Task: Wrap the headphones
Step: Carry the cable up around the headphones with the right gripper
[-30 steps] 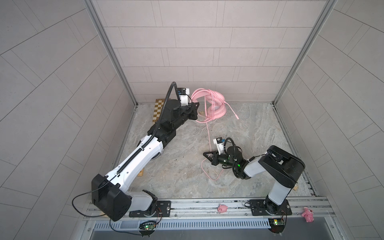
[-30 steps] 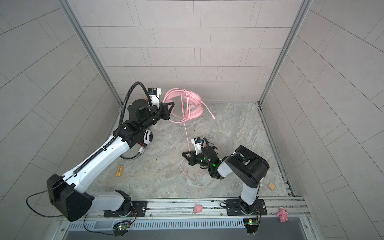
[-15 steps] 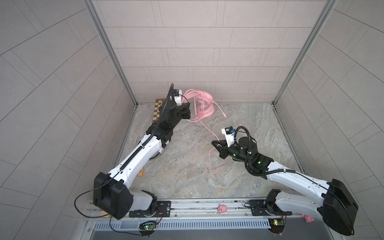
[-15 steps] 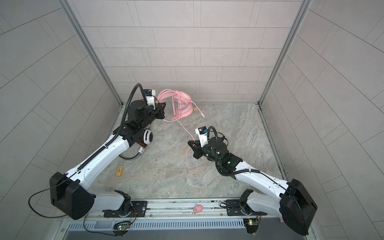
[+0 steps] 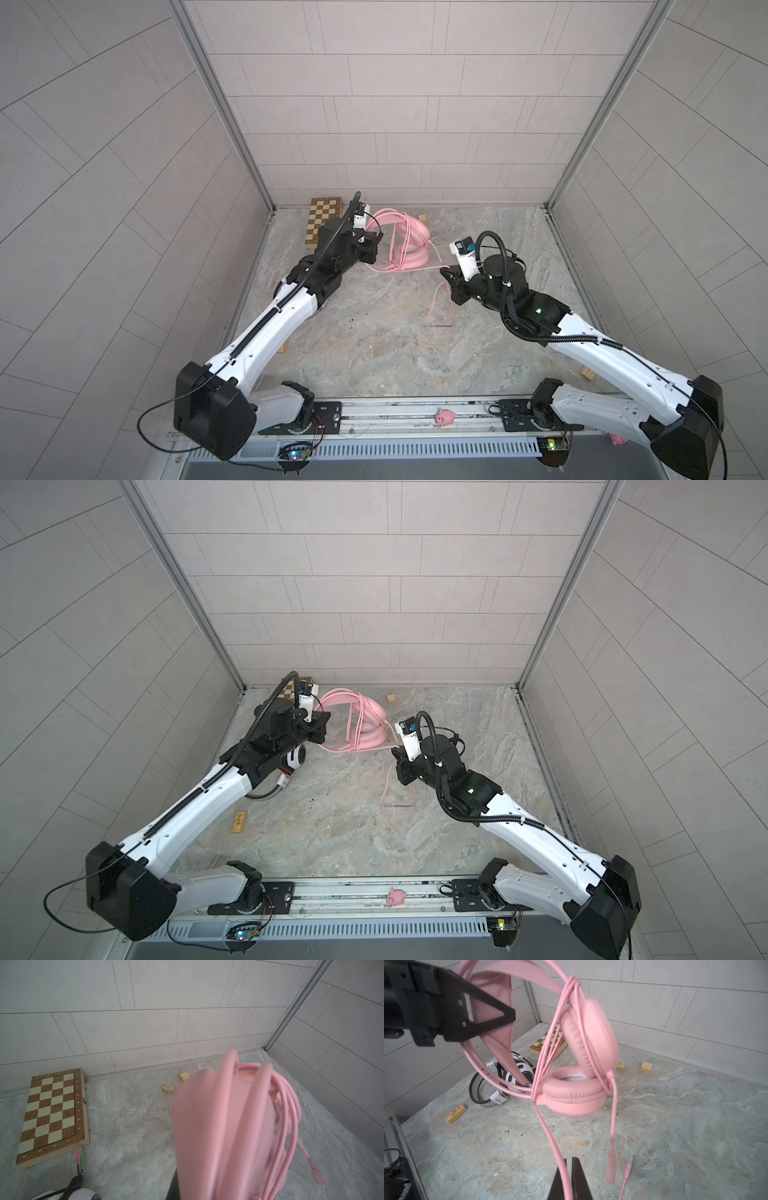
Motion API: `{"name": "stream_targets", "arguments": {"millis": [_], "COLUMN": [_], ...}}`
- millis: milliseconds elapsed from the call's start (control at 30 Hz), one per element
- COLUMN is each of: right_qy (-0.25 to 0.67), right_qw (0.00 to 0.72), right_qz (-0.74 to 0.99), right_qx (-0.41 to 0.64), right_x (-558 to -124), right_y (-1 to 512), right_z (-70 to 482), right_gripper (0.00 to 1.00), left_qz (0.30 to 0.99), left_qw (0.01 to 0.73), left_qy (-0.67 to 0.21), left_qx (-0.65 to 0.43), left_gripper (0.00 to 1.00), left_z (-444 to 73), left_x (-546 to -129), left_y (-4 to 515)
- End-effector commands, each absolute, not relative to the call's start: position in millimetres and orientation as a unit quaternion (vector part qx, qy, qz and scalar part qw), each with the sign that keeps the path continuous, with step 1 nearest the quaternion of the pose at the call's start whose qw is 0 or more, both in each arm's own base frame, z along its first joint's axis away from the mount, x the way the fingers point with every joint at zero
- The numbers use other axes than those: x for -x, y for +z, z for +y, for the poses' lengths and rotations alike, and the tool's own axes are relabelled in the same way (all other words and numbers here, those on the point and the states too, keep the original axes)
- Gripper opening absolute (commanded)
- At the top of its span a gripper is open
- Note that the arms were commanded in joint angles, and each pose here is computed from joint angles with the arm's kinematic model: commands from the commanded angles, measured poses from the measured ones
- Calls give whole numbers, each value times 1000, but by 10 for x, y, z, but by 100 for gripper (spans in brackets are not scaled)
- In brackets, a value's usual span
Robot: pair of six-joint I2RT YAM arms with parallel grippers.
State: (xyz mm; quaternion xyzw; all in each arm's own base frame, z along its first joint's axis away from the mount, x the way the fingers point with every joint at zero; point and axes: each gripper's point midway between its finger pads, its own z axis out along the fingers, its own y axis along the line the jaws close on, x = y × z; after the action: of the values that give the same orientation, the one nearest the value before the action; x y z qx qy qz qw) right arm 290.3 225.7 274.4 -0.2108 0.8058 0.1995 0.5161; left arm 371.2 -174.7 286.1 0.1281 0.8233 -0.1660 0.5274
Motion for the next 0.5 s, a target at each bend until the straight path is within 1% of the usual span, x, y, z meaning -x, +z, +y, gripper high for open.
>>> {"name": "stream_targets", "arguments": {"millis": [0, 133, 300, 400, 467], "right_qy": [124, 47, -68, -105, -110], "right_qw": [551, 568, 586, 605, 616], "right_qz": [799, 797, 789, 776, 768], "right_qx": [204, 200, 171, 145, 137], "right_x": [-3031, -3179, -3360, -3422, -3454], "right_y": [3014, 3157, 3243, 3358, 3446], "right_z": [2025, 1863, 1568, 1447, 1445], "right_gripper": [6, 6, 7, 8, 8], "left_qz": [818, 828, 824, 816, 813], "left_qw": [538, 513, 505, 505, 504], "left_qy": [-128, -116, -133, -149, -158], "left_qx": [-157, -194, -220, -238, -245], "left_gripper": [0, 0, 0, 0, 0], "left_z": [-1652, -1767, -1895, -1982, -2028], "left_x": [-3656, -3582, -3467, -3374, -3332], "left_y": [2890, 2753, 2742, 2783, 2796]}}
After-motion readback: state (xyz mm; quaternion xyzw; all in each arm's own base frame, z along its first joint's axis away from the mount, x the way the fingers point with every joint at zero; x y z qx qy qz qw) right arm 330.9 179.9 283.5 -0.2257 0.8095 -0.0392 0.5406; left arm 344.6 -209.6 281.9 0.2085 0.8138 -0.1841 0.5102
